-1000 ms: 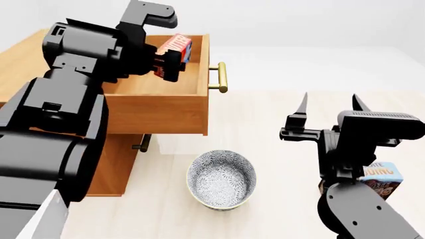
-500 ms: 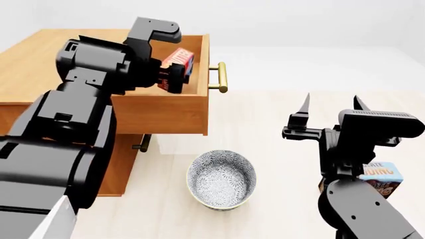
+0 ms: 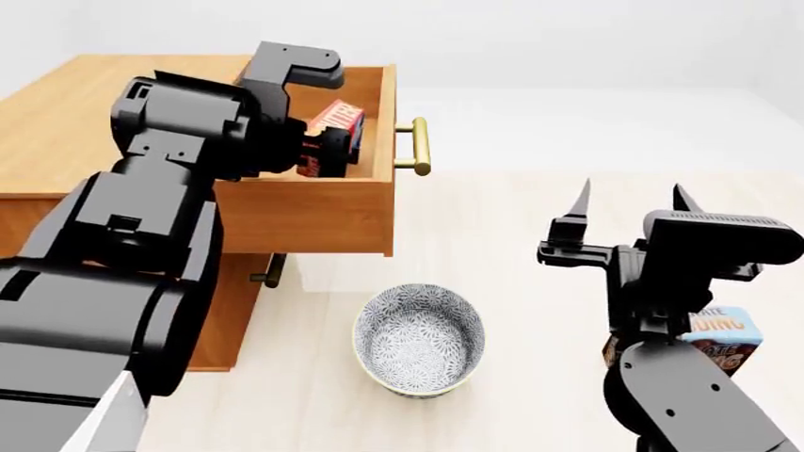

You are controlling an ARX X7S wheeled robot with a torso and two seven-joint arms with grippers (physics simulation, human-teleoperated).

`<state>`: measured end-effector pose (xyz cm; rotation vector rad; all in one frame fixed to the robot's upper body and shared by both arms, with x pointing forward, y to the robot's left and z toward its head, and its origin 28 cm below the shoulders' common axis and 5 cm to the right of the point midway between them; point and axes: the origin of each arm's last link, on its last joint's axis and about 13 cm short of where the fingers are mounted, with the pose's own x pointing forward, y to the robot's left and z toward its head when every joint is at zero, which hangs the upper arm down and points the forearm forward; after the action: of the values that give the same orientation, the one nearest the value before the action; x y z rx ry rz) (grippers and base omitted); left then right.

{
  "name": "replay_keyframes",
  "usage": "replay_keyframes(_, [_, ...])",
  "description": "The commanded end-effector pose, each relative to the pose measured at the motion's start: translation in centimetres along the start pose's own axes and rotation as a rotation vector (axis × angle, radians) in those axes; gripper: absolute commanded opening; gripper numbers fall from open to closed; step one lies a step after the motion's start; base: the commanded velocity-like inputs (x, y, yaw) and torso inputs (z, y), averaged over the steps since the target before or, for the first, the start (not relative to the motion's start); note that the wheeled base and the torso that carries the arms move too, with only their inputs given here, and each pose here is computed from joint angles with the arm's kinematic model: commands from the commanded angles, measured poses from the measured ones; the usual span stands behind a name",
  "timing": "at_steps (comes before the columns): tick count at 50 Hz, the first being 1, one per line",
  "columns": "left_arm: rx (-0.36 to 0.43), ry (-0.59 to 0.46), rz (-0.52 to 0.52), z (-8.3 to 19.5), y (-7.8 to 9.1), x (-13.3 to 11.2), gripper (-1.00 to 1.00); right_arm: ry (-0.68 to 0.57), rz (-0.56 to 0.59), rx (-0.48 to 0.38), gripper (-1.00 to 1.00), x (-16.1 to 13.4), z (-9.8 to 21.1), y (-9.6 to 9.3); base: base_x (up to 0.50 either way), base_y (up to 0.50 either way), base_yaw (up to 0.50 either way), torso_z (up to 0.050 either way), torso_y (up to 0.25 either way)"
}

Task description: Put the butter at the back in the top drawer of the cabinet and close it.

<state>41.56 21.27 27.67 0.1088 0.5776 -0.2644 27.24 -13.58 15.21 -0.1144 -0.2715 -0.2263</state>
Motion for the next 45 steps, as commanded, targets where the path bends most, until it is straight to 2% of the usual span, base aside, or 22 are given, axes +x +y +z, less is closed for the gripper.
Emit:
replay_keyframes(1, [-0.021,0.002,0.013,0.87,-0.33,-0.73,-1.0,0.002,-0.006,0.001,1.0,-0.1,-0.07,-0.14,0.0,0.0,0.0,0.0,0.0])
replay_keyframes(19, [-0.023,0.058,0.038,0.81,-0.65,-1.03,-1.0,0.003,-0.019,0.007,1.0,-0.44,-0.31,-0.48,0.0,0.0,0.0,0.001,0.001])
replay_keyframes(33, [-0.037,0.052,0.039,1.05,-0.61,-1.26,-1.0,0.0,-0.02,0.008,1.0,-0.59,-0.24,-0.57,0.0,0.0,0.0,0.0,0.001])
replay_keyframes(34, [-0.037,0.052,0.039,1.06,-0.61,-1.27,1.0,0.0,-0.02,0.008,1.0,-0.6,-0.23,-0.57,0.0,0.0,0.0,0.0,0.0])
replay_keyframes(45, [-0.036,0.031,0.05,1.33,-0.5,-1.38,1.0,-0.001,-0.023,0.01,1.0,-0.69,-0.23,-0.62,0.0,0.0,0.0,0.0,0.0])
